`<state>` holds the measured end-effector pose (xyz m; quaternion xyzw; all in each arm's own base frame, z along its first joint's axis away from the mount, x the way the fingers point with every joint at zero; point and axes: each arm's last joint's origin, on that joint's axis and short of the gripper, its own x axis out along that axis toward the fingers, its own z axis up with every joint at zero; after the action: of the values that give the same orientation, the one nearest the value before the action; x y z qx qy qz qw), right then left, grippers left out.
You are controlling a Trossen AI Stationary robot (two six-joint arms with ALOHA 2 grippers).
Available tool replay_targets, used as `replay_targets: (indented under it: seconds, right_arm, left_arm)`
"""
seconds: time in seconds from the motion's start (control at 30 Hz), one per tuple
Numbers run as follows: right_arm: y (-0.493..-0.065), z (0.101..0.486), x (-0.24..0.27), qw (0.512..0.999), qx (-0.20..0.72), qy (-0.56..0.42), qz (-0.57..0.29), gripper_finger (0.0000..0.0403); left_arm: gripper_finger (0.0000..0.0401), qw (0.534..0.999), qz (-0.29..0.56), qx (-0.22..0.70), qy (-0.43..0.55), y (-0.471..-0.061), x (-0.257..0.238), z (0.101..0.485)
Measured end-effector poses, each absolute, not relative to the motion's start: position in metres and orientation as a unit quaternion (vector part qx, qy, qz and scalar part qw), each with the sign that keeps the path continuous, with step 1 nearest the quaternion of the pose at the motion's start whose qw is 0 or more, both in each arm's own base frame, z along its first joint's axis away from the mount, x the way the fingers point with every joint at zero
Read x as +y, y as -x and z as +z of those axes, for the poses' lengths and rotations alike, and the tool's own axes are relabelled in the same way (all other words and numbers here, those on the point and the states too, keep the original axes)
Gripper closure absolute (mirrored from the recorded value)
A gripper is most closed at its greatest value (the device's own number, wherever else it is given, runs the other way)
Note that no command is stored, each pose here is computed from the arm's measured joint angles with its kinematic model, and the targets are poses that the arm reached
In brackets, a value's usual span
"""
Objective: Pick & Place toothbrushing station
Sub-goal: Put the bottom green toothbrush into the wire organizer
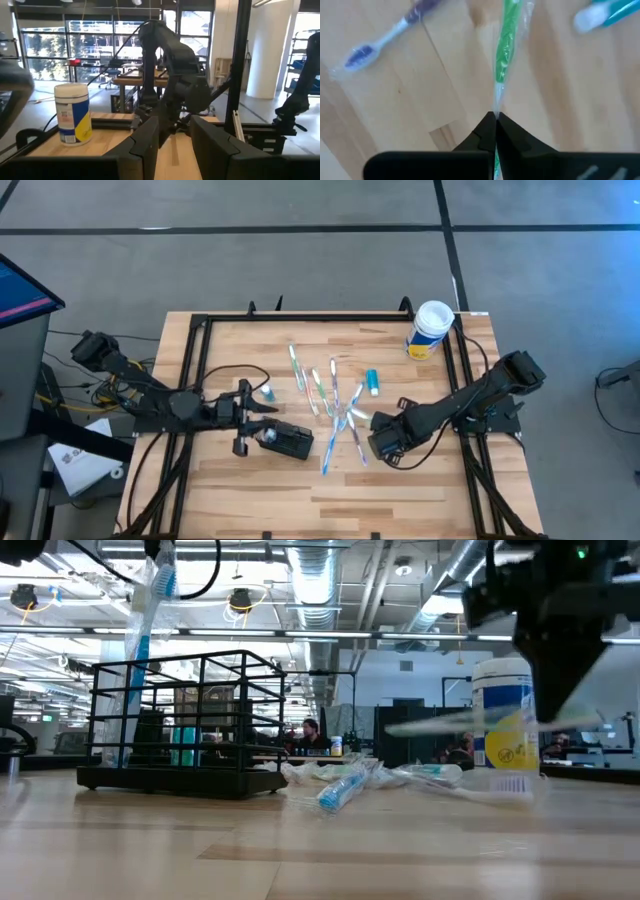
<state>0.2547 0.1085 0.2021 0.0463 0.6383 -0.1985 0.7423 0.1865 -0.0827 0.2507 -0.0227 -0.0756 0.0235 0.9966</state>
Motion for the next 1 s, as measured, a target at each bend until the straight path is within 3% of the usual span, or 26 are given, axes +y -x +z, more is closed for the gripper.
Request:
replay_targets:
  seconds: [0.43,0.67,1.0]
  right_arm:
    - [-0.269,0.257,0.111,0.773,0.602,0.008,-0.198,0.0403]
    - [-0.278,0.276,0.107,0.792,0.580,0.006,-0.191,0.0403]
    - [-0.295,0.294,0.095,0.821,0.538,-0.027,-0.189,0.0403]
  left_arm:
    - [0.0295,0.999,0.050,-0.015,-0.001,-0.208,-0.072,0.272]
    - [0.0295,0.996,0.066,0.039,-0.033,-0.238,-0.076,0.278]
    - [0.0295,0.962,0.126,0.101,-0.220,-0.285,-0.098,0.273]
